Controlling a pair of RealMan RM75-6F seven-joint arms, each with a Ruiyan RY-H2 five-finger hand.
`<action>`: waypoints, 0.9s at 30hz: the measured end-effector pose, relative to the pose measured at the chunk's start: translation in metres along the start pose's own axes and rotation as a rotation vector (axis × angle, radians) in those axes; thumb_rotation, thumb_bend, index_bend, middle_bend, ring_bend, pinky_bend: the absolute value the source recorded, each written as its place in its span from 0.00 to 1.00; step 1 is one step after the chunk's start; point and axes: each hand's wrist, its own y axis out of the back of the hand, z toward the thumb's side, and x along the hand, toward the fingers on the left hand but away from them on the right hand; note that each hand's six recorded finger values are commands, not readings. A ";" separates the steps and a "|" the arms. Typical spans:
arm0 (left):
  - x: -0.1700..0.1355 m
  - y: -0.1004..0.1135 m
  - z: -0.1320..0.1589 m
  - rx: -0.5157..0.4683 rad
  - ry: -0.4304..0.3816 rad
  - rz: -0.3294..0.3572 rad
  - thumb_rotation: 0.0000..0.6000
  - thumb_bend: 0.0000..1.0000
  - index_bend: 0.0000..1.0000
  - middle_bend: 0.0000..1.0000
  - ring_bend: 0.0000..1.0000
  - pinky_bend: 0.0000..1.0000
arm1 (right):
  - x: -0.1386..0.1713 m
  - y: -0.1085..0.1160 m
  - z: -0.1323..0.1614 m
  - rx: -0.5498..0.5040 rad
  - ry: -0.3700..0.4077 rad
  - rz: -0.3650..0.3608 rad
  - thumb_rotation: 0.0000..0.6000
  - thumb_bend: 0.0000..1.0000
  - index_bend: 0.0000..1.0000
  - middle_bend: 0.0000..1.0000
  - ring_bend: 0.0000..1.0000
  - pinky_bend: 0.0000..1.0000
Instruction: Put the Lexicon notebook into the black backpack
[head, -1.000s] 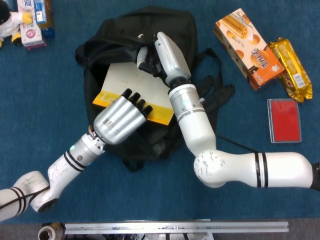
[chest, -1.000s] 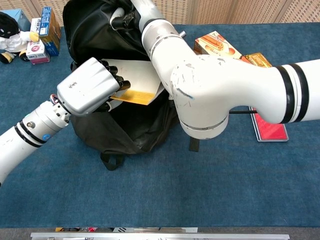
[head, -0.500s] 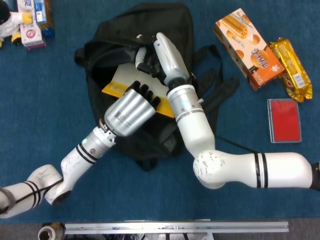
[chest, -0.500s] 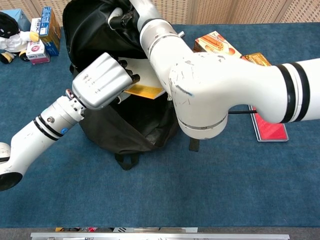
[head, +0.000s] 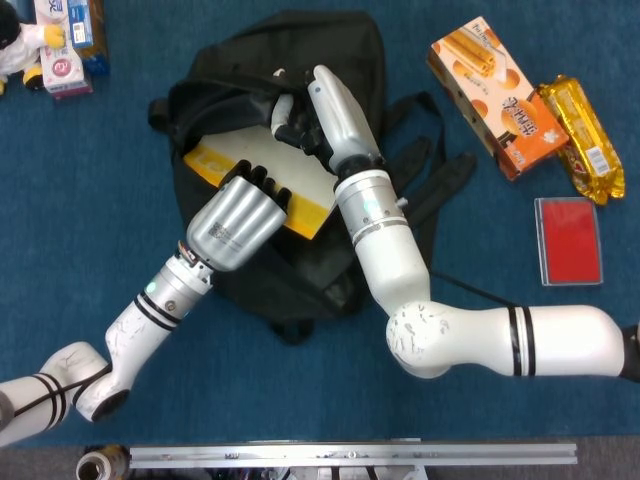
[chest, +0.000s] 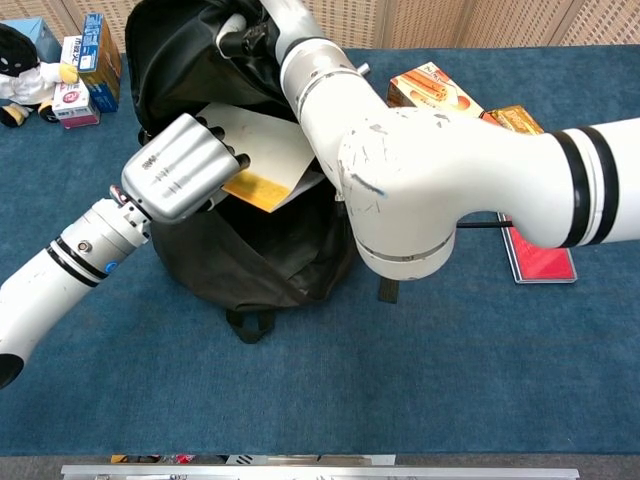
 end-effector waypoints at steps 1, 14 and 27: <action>0.000 0.000 0.000 -0.002 0.003 -0.006 1.00 0.33 0.73 0.74 0.60 0.67 | 0.000 -0.001 0.000 -0.002 0.000 0.002 1.00 0.80 0.80 0.65 0.65 0.87; 0.018 0.002 0.011 -0.033 0.069 -0.005 1.00 0.33 0.73 0.74 0.60 0.67 | 0.003 -0.002 0.003 -0.022 0.002 0.002 1.00 0.80 0.80 0.65 0.65 0.87; 0.013 -0.002 0.013 -0.032 0.150 -0.032 1.00 0.16 0.54 0.67 0.57 0.68 | 0.002 0.003 0.003 -0.011 0.008 -0.009 1.00 0.80 0.80 0.65 0.65 0.87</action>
